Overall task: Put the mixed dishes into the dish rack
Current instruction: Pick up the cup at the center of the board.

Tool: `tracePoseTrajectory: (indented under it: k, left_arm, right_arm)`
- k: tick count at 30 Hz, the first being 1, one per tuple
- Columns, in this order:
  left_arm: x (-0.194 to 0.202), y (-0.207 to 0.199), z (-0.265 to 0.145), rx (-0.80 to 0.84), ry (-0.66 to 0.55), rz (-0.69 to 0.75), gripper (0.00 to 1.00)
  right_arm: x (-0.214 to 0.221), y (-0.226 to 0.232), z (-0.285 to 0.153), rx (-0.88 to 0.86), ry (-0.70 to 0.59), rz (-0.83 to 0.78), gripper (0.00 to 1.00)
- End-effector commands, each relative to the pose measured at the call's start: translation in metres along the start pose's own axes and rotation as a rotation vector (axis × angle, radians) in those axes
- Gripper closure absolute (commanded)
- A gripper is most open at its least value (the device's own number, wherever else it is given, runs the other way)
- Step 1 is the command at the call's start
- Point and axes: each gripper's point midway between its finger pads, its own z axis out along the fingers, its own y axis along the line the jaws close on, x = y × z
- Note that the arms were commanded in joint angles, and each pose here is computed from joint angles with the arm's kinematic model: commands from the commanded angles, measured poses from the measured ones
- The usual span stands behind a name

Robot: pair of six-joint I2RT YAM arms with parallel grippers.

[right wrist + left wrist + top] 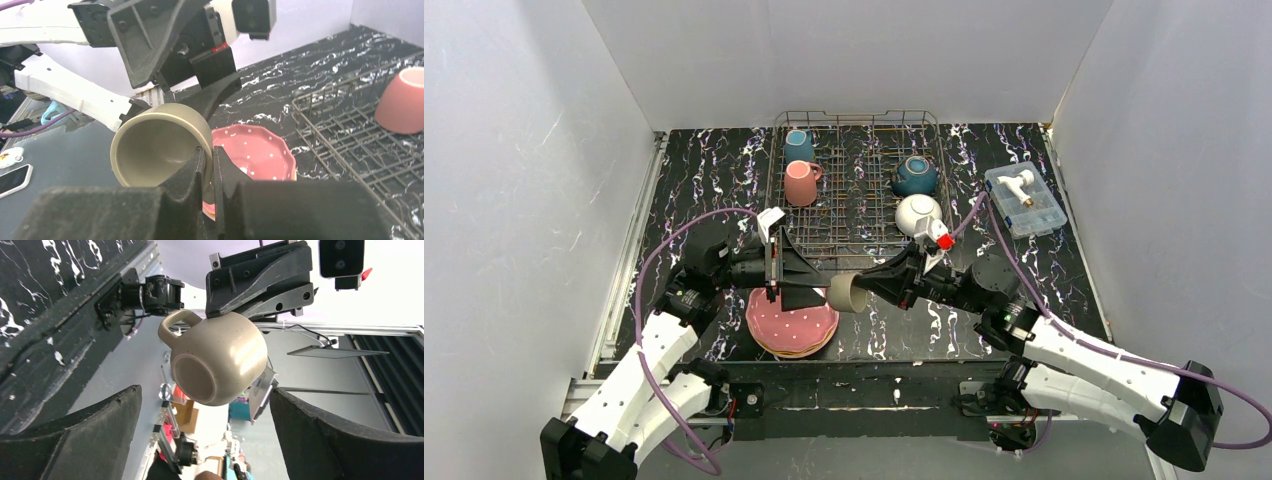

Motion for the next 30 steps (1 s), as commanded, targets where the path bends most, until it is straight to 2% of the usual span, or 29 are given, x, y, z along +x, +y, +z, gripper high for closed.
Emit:
tracePoseTrajectory:
  k: [1,6,23,30]
  left_arm:
    - [0.013,-0.012,-0.004,0.044,0.075,-0.049,0.02]
    - [0.016,-0.022,-0.007,0.058,0.090,-0.062,0.02]
    - [0.023,-0.041,-0.014,0.090,0.087,-0.064,0.02]
    - [0.029,-0.046,-0.017,0.105,0.090,-0.042,0.07]
  right_arm:
    - [-0.049,0.026,0.004,-0.125,-0.187,-0.140,0.99]
    - [-0.055,0.033,0.005,-0.153,-0.237,-0.196,0.99]
    - [-0.049,0.044,0.027,-0.204,-0.267,-0.292,0.99]
    - [-0.047,0.048,0.033,-0.209,-0.286,-0.302,0.99]
